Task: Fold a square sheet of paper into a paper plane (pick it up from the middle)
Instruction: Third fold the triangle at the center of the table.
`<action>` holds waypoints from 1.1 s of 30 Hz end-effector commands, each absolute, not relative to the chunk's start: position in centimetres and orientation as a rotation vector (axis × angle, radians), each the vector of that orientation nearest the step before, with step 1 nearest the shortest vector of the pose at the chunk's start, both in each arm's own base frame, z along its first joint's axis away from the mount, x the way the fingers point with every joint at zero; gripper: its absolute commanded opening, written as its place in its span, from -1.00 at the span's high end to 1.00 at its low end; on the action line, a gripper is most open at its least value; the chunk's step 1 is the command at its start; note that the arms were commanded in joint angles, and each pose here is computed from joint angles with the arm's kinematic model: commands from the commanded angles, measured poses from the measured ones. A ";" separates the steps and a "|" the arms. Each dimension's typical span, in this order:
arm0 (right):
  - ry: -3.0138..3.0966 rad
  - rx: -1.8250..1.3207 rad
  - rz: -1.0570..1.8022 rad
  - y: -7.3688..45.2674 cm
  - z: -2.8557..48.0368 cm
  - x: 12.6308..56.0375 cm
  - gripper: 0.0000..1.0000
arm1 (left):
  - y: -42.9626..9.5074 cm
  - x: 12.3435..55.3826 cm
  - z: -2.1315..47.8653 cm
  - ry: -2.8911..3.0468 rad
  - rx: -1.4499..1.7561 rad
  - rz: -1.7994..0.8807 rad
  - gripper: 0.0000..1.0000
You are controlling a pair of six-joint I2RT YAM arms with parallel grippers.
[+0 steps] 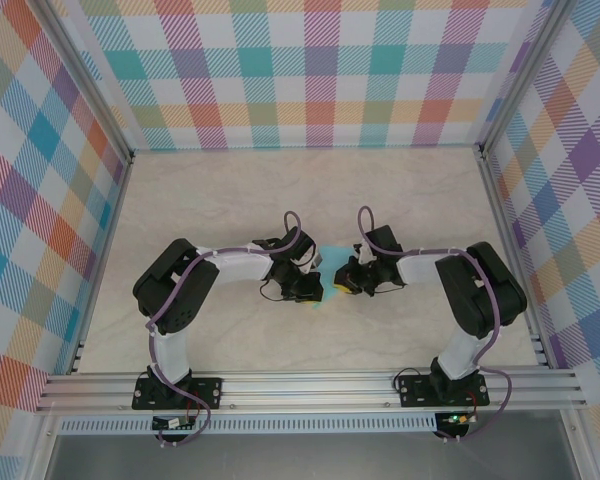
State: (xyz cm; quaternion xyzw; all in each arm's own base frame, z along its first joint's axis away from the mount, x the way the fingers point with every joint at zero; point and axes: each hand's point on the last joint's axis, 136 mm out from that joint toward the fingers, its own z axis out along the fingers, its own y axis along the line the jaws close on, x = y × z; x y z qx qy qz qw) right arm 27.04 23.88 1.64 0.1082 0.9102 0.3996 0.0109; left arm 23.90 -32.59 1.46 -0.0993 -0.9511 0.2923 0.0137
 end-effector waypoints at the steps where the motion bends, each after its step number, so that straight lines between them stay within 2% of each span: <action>1: 2.820 0.383 1.171 22.0 0.3 27.9 0.81 | -28.1 22.1 -3.4 -2.971 -0.245 0.582 0.80; 12: 2.768 0.457 1.159 19.6 0.2 29.3 0.81 | -28.3 22.0 -3.3 -2.962 -0.243 0.600 0.81; 17: 2.723 0.455 1.159 19.2 1.8 30.0 0.80 | -28.4 21.9 -3.2 -2.960 -0.248 0.606 0.80; 25: 2.679 0.367 1.264 20.6 5.2 29.7 0.76 | -28.7 22.1 -2.7 -2.962 -0.255 0.635 0.79; 33: 2.777 0.286 1.265 23.4 3.5 27.7 0.78 | -29.3 22.5 -2.1 -2.963 -0.257 0.668 0.78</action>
